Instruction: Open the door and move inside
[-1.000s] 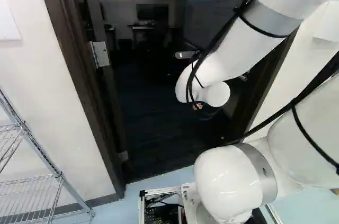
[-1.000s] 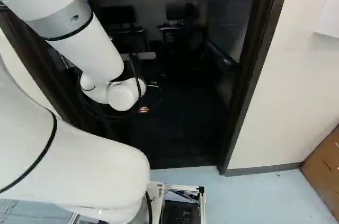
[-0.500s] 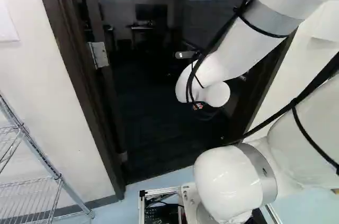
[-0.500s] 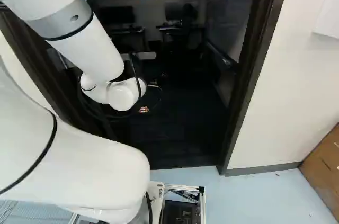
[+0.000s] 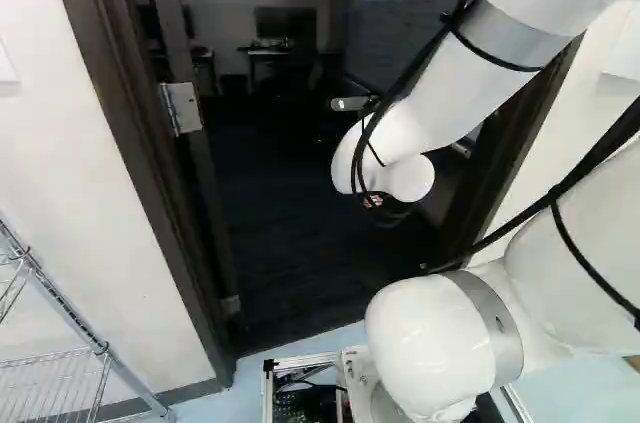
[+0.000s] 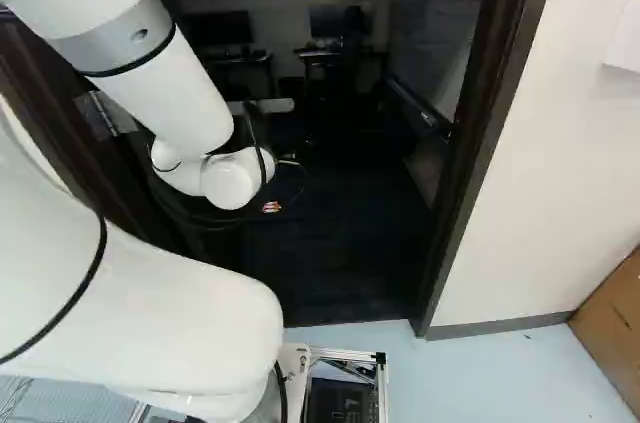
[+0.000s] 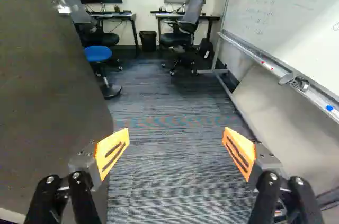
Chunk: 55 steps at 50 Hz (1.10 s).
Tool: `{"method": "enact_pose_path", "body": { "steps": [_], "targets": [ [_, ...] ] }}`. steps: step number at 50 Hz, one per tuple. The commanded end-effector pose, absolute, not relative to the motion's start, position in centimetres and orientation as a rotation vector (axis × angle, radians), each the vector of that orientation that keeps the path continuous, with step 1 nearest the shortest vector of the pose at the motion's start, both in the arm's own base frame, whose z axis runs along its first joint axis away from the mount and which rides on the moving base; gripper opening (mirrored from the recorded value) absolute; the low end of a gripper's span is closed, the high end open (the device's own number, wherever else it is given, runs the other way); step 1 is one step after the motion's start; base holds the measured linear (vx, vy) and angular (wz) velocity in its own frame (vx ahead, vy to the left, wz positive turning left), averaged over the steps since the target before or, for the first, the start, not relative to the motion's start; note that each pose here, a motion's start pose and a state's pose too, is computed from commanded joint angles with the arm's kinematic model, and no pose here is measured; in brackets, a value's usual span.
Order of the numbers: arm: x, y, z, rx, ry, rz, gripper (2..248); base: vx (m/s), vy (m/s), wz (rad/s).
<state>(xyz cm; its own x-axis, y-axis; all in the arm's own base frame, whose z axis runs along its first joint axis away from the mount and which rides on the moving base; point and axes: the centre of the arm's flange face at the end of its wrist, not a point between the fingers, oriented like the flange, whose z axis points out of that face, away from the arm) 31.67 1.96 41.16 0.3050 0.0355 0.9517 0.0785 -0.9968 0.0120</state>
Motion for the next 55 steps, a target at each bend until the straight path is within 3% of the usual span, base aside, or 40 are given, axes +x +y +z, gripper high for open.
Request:
{"method": "enact_pose_path", "body": {
  "steps": [55],
  "targets": [
    [31.67, 1.96, 41.16, -2.508, -0.110, -1.827, 247, 0.116, -0.032, -0.004]
  ]
}}
